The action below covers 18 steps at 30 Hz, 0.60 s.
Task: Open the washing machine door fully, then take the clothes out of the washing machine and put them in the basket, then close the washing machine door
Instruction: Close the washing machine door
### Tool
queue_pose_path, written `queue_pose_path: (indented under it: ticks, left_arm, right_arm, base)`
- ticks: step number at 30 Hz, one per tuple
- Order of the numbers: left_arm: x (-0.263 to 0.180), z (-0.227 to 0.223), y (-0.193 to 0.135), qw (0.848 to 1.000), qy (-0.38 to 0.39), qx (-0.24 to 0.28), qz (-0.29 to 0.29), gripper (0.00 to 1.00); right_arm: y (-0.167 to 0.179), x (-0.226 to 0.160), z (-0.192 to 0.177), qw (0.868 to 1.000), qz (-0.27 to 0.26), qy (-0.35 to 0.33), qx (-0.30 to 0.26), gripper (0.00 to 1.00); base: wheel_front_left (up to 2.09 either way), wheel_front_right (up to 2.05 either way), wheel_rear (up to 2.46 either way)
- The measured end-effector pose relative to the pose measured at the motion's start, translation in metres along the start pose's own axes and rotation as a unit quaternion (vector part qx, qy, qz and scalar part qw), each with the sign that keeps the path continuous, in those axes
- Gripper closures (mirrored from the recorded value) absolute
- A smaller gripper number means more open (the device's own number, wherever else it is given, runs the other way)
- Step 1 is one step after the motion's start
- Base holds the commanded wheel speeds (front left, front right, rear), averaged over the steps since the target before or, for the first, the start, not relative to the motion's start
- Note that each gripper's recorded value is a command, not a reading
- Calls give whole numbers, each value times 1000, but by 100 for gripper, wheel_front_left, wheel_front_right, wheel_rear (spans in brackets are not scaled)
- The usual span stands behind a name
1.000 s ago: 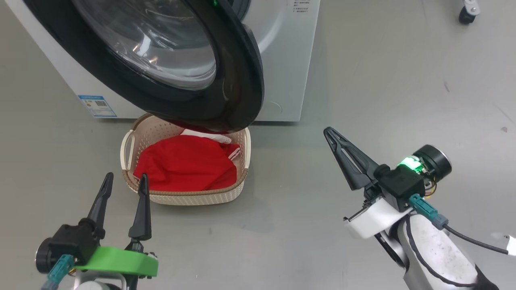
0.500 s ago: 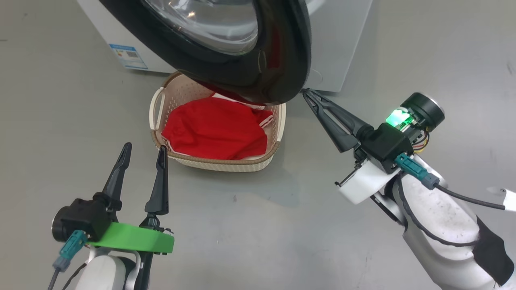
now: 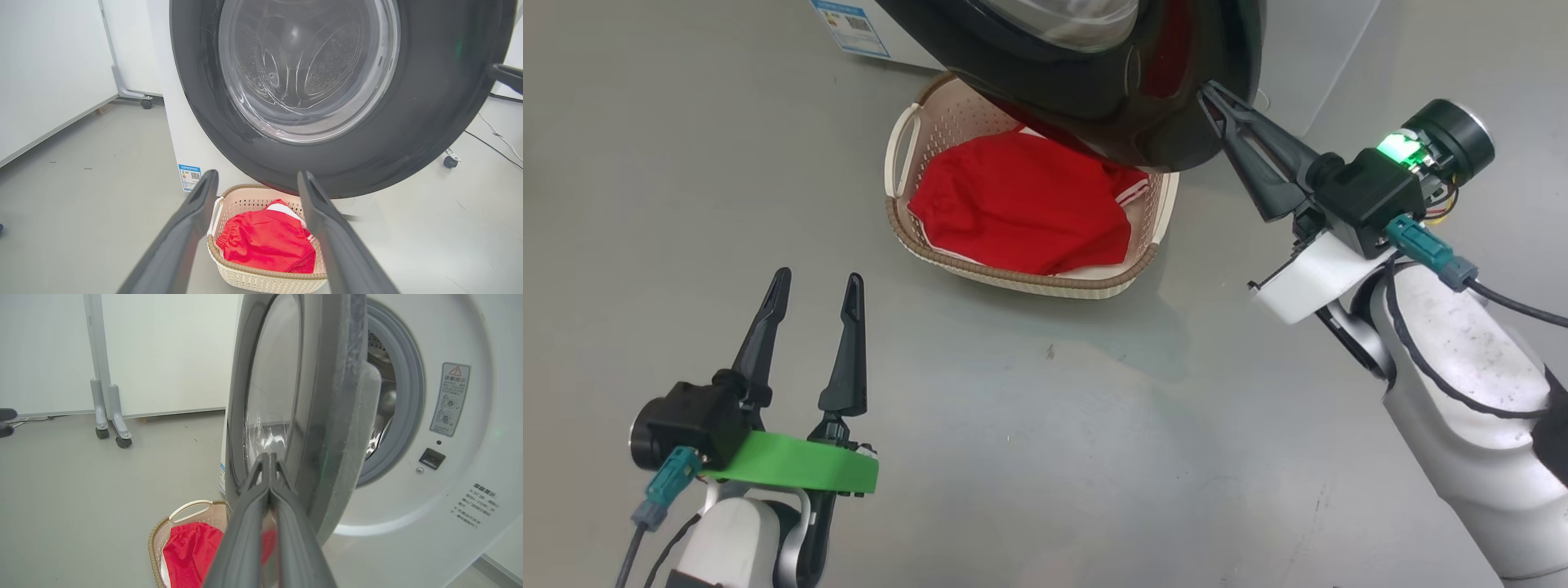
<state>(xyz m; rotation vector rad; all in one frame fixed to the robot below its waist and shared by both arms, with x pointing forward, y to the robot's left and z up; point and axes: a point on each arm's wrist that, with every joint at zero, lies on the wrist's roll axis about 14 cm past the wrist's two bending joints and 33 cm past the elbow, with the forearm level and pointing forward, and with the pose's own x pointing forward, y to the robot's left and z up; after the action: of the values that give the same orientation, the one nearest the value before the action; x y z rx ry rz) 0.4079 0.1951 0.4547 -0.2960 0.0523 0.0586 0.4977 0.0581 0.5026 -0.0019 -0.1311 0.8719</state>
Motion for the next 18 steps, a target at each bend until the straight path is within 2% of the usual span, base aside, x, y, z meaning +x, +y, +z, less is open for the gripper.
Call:
queue_pose_path:
  ticks: [10,18]
  left_arm:
    - [10,-9,7,1000,11,10,7,0]
    - [27,-15,3,1000,12,11,-3,0]
  right_arm:
    - [-28,14,-11,1000,-17,-2,4,100]
    - [-67,23,-18,999,-45,-4,-10,100]
  base:
    - [0,0,0]
    - [0,0,0]
